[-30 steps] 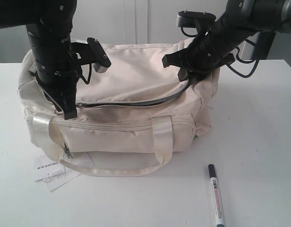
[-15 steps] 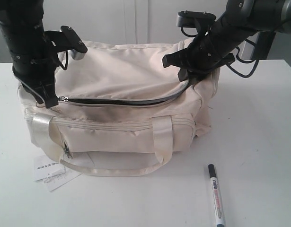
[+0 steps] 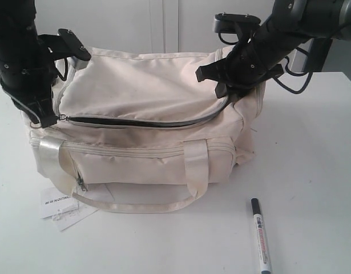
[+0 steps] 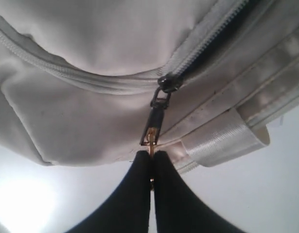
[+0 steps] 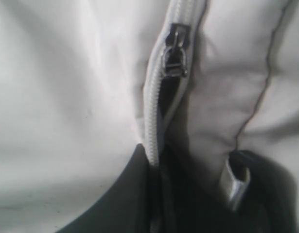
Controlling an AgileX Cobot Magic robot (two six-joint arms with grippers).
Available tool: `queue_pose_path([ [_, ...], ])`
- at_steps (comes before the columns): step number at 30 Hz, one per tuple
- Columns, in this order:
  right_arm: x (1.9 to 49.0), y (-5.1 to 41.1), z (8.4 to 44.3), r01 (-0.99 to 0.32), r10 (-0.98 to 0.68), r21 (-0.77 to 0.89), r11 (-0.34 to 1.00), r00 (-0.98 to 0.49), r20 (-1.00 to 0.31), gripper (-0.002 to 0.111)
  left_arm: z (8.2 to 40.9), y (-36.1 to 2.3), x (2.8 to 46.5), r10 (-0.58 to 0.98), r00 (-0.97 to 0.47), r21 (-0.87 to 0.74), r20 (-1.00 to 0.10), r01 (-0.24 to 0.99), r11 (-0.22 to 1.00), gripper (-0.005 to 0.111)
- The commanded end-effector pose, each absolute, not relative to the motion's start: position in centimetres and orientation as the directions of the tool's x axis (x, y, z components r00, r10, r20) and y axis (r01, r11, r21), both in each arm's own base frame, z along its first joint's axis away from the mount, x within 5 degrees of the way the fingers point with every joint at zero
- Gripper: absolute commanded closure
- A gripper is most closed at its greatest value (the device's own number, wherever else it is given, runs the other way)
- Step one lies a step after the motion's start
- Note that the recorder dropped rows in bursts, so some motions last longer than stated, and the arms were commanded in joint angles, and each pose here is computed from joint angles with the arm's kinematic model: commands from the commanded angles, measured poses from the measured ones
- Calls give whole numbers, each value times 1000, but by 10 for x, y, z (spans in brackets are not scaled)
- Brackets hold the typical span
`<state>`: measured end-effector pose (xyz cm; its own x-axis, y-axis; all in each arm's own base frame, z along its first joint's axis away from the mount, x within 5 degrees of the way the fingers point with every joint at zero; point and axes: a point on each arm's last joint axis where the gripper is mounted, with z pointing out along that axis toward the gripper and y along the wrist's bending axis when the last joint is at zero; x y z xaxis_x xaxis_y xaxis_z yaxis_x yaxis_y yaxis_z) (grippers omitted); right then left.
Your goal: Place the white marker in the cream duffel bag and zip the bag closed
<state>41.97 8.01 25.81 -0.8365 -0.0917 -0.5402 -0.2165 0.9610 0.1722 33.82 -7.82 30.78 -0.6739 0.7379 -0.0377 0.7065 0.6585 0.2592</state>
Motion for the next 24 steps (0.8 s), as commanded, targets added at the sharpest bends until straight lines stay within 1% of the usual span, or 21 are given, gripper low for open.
queue_pose_path([
  [1,421,73,263,-231,-125,119,966,-815,-566,108,307,-55,329,689,-723,222,57,682,697,107],
  [9,420,73,263,-231,-127,121,965,-820,-557,108,308,-32,331,619,-785,204,37,612,764,107],
  [13,419,73,262,-232,-128,124,965,-825,-550,108,307,-35,331,598,-802,143,0,592,793,107],
  [14,418,73,262,-236,-135,123,964,-831,-540,106,307,-37,330,600,-800,125,-9,595,794,107],
  [15,417,73,261,-243,-143,121,962,-833,-534,103,307,-38,330,605,-796,112,-15,599,793,107],
  [18,416,74,262,-260,-156,128,957,-835,-528,88,306,-42,329,616,-787,73,-36,613,787,107],
  [22,414,74,269,-260,-149,132,957,-826,-544,61,306,-44,329,618,-785,53,-49,616,786,107],
  [24,409,74,279,-274,-159,127,953,-814,-559,51,306,-44,330,618,-785,55,-52,615,786,107],
])
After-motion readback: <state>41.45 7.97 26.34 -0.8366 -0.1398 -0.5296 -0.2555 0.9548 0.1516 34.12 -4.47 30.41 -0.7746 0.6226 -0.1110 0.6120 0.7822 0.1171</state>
